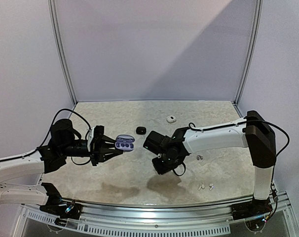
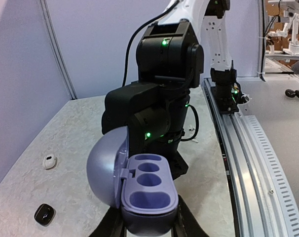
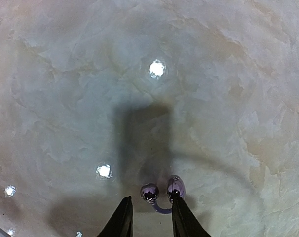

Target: Insert the wireless bluetooth earbuds into the charging case

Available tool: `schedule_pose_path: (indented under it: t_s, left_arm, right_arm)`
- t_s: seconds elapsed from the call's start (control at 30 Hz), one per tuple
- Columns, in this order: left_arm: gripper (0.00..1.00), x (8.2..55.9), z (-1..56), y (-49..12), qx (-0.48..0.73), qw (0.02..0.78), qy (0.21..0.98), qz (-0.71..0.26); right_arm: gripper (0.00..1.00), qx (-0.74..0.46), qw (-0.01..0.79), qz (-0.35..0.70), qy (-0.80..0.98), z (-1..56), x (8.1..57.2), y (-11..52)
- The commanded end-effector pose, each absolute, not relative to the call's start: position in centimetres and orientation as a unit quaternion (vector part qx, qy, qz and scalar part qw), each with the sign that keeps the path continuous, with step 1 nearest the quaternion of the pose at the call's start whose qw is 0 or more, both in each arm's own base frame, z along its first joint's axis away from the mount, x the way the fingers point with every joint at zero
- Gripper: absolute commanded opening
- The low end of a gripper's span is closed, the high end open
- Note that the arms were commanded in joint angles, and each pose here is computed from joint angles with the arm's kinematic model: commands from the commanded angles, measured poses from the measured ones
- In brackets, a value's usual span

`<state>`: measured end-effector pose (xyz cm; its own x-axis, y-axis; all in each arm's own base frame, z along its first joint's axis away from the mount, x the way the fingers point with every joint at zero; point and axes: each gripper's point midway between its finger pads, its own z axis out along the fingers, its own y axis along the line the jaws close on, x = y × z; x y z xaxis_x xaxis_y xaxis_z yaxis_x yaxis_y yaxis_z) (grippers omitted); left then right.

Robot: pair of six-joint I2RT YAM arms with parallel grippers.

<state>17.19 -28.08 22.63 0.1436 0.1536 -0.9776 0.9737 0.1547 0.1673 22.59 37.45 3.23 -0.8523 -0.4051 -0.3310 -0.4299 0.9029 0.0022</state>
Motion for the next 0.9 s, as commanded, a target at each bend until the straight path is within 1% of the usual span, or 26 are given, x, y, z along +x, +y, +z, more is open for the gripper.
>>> schedule_pose_path:
  t_s: [0.0,0.07,0.13,0.2,0.3,0.33,0.43,0.57,0.67,0.87]
  left_arm:
    - [0.00,17.3,22.5,-28.0,0.528,0.540,0.535,-0.379]
    - [0.00,17.3,22.5,-28.0,0.529,0.538,0.536,-0.379]
    - [0.00,17.3,22.6,-28.1,0.530,0.539,0.535,-0.379]
    - [0.00,17.4,22.6,-28.1,0.530,0.539,0.535,-0.378]
    - [0.00,17.5,22.7,-28.1,0.528,0.537,0.539,-0.377]
    - [0.00,17.6,22.8,-28.1,0.528,0.538,0.539,-0.376]
    - [0.00,17.8,22.8,-28.1,0.530,0.537,0.543,-0.369]
    - [0.00,18.1,22.3,-28.1,0.532,0.530,0.553,-0.360]
    - [0.00,18.3,22.1,-28.2,0.534,0.528,0.555,-0.357]
    - [0.00,19.1,21.6,-28.3,0.539,0.528,0.561,-0.341]
  right_arm:
    - [0.29,-0.225,0.181,0.063,0.955,4.5,23.2,38.4]
    - [0.28,-0.245,0.205,0.090,0.943,5.9,23.5,39.2]
    - [0.28,-0.297,0.232,0.118,0.919,8.0,23.4,40.1]
    - [0.28,-0.356,0.249,0.124,0.892,8.9,23.0,40.0]
    - [0.28,-0.483,0.272,0.104,0.826,9.1,22.0,38.4]
    - [0.28,-0.546,0.277,0.092,0.785,8.6,21.4,37.8]
    - [0.28,-0.671,0.303,0.075,0.672,8.4,20.2,36.4]
    - [0.28,-0.776,0.303,0.030,0.552,7.5,19.8,36.1]
    - [0.28,-0.827,0.275,0.005,0.491,5.6,19.7,36.1]
    - [0.27,-0.865,0.257,-0.023,0.429,2.8,20.0,36.1]
